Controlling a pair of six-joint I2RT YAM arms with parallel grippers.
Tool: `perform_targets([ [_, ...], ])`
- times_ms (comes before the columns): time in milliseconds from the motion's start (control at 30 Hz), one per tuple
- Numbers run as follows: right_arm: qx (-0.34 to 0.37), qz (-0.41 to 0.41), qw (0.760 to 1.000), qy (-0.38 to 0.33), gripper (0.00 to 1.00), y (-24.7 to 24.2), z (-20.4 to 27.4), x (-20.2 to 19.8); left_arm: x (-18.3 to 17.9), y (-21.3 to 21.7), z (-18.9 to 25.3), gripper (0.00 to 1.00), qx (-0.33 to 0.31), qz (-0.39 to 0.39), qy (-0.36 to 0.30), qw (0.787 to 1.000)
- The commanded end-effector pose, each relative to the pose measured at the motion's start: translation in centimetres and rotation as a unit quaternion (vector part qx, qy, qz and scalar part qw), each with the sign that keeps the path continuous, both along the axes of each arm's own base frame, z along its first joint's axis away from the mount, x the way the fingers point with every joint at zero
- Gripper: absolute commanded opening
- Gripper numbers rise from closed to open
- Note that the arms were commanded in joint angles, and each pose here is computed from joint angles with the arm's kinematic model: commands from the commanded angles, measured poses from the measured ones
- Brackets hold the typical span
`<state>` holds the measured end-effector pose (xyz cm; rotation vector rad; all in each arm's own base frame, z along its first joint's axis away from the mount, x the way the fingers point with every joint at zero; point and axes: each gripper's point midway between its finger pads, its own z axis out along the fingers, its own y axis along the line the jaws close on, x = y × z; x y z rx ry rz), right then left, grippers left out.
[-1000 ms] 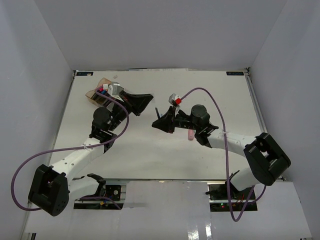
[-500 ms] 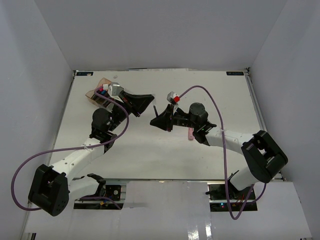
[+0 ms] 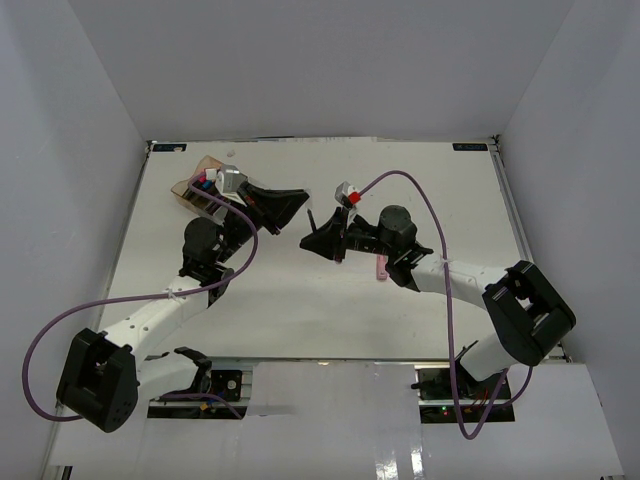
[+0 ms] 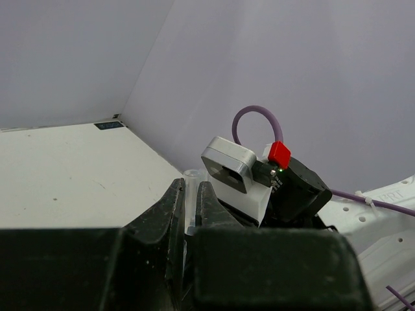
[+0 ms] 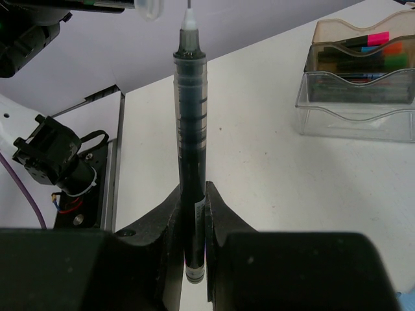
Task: Sort the stationery into containers
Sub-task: Close the pen cap on the pen.
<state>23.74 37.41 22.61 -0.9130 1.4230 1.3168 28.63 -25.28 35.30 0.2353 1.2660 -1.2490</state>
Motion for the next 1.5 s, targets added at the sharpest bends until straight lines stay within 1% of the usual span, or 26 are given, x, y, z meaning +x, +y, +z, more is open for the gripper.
perform_targets([
  [0,0.043,-0.004,0.998,-0.045,0.08,0.2,3.6,0.2,-0.5,0.1,0.4,0.00,-0.003,-0.006,-0.015,1.000],
  [467,0.054,0.002,0.997,-0.048,0.08,0.1,4.2,-0.2,-0.2,0.2,-0.1,0.00,0.000,0.001,-0.012,1.000],
  [967,0.034,0.037,0.998,-0.025,0.08,0.4,2.7,-1.5,0.1,0.7,0.0,0.00,-0.002,0.020,-0.017,1.000],
  [1467,0.031,0.060,0.997,-0.025,0.08,1.0,2.7,-2.6,0.3,1.4,0.1,0.01,-0.010,0.037,-0.024,0.999],
])
